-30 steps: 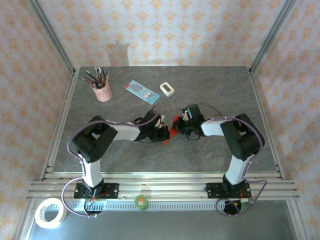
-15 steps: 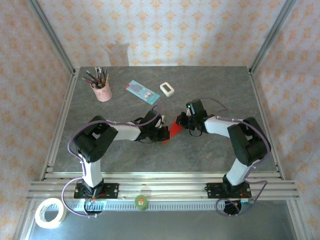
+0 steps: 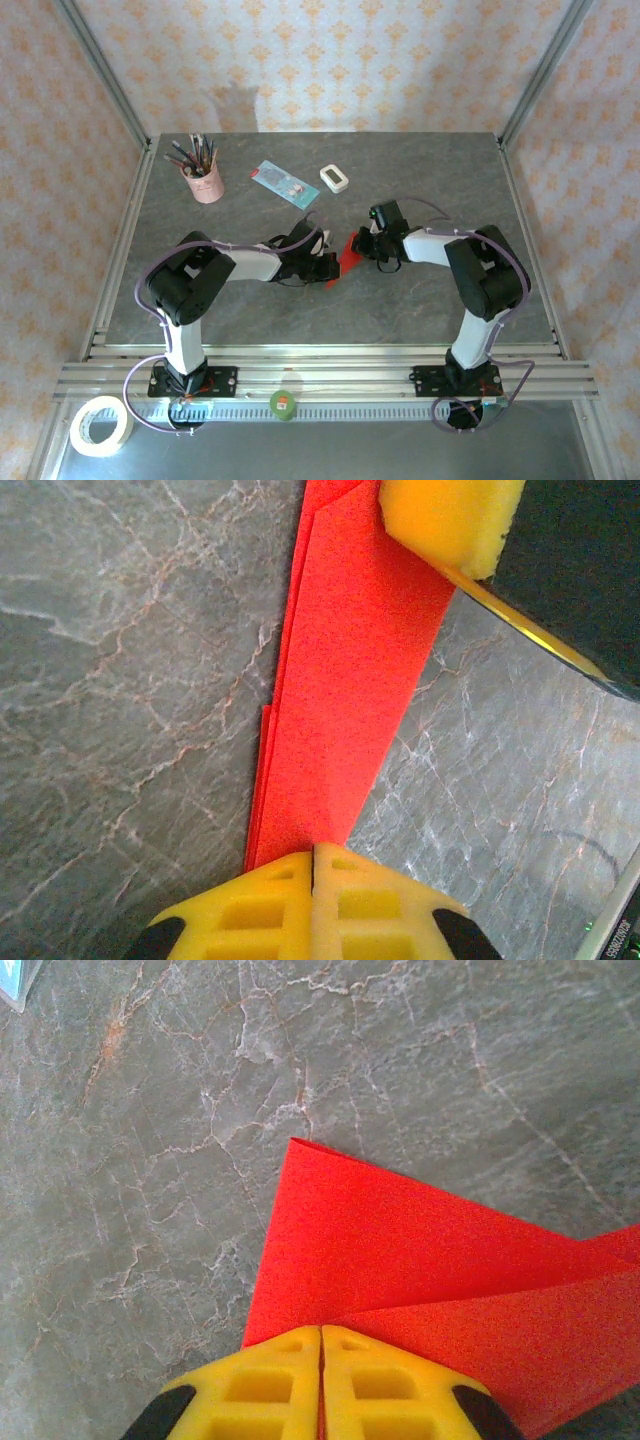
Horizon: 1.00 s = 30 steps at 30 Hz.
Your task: Fold a paper plane with a square sheet of paper (pick it up from the middle)
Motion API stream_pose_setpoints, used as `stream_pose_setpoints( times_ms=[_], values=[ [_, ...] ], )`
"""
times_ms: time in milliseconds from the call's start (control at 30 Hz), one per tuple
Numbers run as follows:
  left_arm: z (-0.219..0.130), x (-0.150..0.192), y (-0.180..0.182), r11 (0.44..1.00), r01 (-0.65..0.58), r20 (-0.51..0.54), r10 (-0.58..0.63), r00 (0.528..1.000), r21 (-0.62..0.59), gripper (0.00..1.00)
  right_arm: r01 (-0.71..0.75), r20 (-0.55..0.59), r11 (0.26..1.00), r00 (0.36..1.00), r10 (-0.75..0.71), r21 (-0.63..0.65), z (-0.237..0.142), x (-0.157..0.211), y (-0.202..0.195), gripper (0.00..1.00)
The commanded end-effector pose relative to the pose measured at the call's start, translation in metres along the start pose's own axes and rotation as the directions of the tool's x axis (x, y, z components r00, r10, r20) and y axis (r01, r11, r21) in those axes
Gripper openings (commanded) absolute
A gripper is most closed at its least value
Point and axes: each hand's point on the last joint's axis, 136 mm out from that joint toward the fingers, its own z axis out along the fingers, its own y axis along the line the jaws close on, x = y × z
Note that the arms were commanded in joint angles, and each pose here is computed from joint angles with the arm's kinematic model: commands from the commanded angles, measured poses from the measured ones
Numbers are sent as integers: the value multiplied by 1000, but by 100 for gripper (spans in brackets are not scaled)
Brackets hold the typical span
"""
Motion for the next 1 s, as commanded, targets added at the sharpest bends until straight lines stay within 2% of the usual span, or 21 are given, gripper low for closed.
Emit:
stream_pose_setpoints(
  times_ms=[0,200,533,733,967],
  values=[
    [-9,-20,-19,1000,-30,59,30,998,7,1,-11,-28,996,1000,13,86,7,9,-21,9],
    [3,-40,-26,1000,-10,91,9,996,8,1,-20,-26,997,999,22,81,7,8,-21,9],
    [25,-35,9,993,53,73,-46,996,-108,0,-18,-6,1000,1000,19,15,-1,3,-6,8],
    [21,-26,29,980,71,73,-58,996,-187,0,28,115,997,993,-20,-71,-35,-14,19,8],
    [24,-17,40,973,68,48,-59,997,-221,0,18,25,998,1000,-16,-68,-21,15,5,6]
  ],
)
